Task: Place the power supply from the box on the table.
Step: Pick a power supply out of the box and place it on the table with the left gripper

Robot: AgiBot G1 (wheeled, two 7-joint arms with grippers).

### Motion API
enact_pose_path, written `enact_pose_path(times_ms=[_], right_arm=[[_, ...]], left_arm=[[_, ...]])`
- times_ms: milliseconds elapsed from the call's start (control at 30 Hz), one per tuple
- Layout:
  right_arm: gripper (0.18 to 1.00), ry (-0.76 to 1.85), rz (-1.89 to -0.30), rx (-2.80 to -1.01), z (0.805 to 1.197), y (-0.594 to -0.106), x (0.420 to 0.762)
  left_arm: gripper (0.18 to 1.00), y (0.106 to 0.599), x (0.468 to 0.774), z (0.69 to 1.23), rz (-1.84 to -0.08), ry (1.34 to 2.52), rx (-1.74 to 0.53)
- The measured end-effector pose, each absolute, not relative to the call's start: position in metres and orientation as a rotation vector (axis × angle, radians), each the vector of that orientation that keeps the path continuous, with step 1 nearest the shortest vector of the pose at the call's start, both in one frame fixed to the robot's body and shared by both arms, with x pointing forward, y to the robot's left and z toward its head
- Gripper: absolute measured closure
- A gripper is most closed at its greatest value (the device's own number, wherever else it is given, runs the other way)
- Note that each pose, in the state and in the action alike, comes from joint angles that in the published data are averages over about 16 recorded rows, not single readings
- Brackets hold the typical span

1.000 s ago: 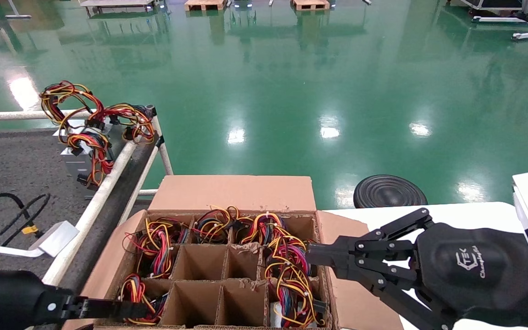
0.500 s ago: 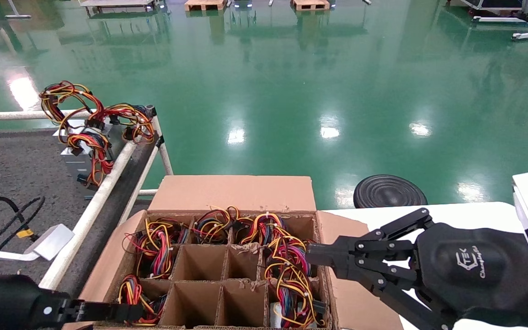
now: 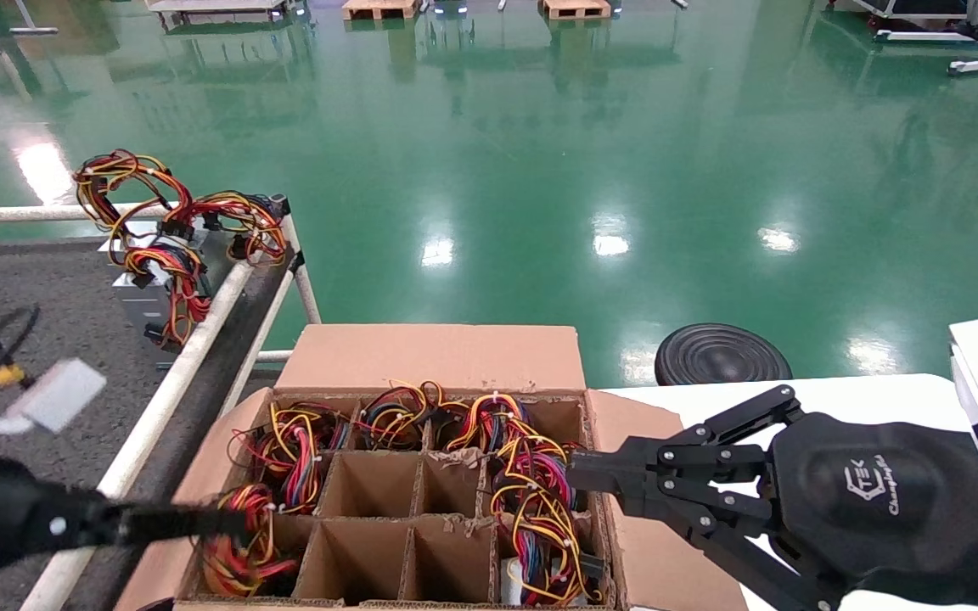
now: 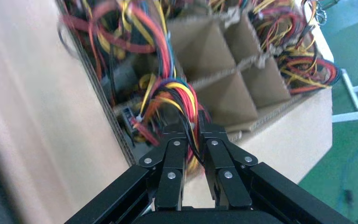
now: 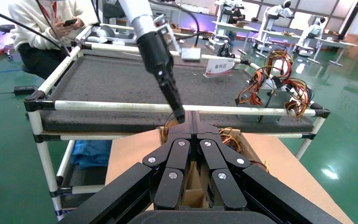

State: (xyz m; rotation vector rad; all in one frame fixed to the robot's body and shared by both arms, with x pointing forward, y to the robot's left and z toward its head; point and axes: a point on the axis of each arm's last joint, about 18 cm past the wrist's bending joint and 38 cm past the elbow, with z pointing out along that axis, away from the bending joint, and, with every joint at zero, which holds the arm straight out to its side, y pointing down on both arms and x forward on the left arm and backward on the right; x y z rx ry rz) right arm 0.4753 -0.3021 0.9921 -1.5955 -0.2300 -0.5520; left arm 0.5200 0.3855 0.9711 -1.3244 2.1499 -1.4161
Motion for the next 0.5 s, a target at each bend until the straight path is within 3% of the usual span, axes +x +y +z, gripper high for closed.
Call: enact_pose_path(times_ms=[500], right_arm=[[0.985,-0.230,-0.552,-1.595,0.992,-0.302,0.475]], left_arm=[[0.974,0.376,0.516,1.040,-1.357,2.087,-1.070]])
